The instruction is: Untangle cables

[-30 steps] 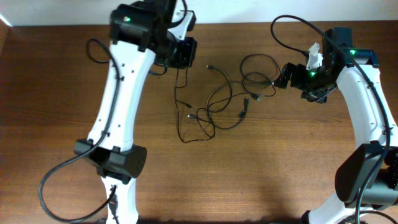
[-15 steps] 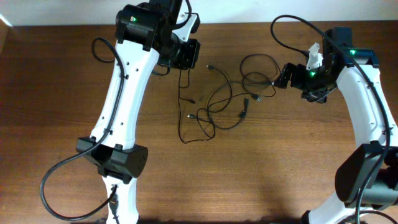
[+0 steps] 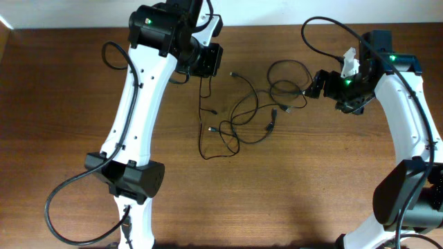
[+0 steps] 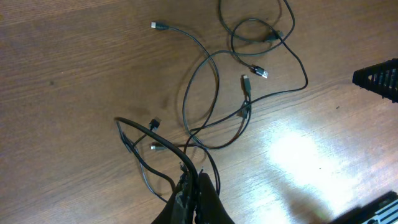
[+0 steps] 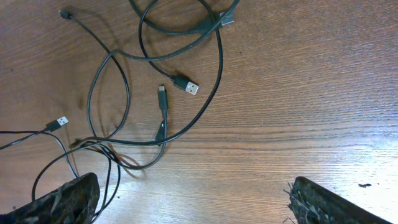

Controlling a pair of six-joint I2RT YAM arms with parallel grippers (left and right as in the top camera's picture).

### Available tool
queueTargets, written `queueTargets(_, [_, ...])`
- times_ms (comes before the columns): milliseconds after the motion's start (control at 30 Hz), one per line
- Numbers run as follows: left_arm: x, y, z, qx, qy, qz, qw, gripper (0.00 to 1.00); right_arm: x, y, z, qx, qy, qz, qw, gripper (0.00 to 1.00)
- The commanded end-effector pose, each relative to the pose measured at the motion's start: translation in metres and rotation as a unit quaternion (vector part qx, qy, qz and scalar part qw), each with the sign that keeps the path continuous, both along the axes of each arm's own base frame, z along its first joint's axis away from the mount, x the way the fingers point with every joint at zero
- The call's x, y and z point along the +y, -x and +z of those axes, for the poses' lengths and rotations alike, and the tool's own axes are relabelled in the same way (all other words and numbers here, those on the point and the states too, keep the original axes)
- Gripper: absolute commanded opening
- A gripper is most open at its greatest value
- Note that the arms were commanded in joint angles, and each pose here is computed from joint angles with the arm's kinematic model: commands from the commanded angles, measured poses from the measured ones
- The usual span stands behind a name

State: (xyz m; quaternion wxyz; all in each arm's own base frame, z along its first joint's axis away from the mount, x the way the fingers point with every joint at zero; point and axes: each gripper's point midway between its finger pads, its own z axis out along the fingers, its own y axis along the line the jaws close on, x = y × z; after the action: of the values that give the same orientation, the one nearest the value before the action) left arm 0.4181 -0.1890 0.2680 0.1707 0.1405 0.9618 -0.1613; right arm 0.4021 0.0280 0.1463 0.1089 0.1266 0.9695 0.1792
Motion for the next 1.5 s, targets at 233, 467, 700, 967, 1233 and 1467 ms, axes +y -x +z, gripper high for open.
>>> queueTargets(233, [0.000,0.000,0.003,-0.010,-0.007,-0.009,1.000,0.00,0.003,0.002,-0.003,0.003,-0.004,0.008,1.000,0.99])
queueTargets(467, [0.031,0.002,-0.006,-0.009,-0.084,0.002,0.996,0.82,0.004,-0.002,-0.002,-0.005,-0.005,0.008,1.000,0.99])
queueTargets(700, [0.036,0.013,0.003,-0.005,-0.089,-0.011,0.996,0.99,0.004,0.001,-0.003,0.002,-0.005,0.009,1.000,0.99])
queueTargets(967, [0.086,-0.013,0.076,-0.120,-0.013,0.094,0.988,0.94,0.087,0.034,0.039,-0.030,-0.050,0.190,0.980,0.86])
queueTargets(1233, [0.183,-0.024,0.076,-0.115,-0.015,0.206,0.972,0.90,0.219,0.056,0.016,-0.061,0.107,0.245,0.962,0.85])
queueTargets(1467, [0.200,-0.022,0.075,-0.110,-0.018,0.226,0.968,0.95,0.272,0.066,-0.074,-0.014,0.136,0.305,0.942,0.60])
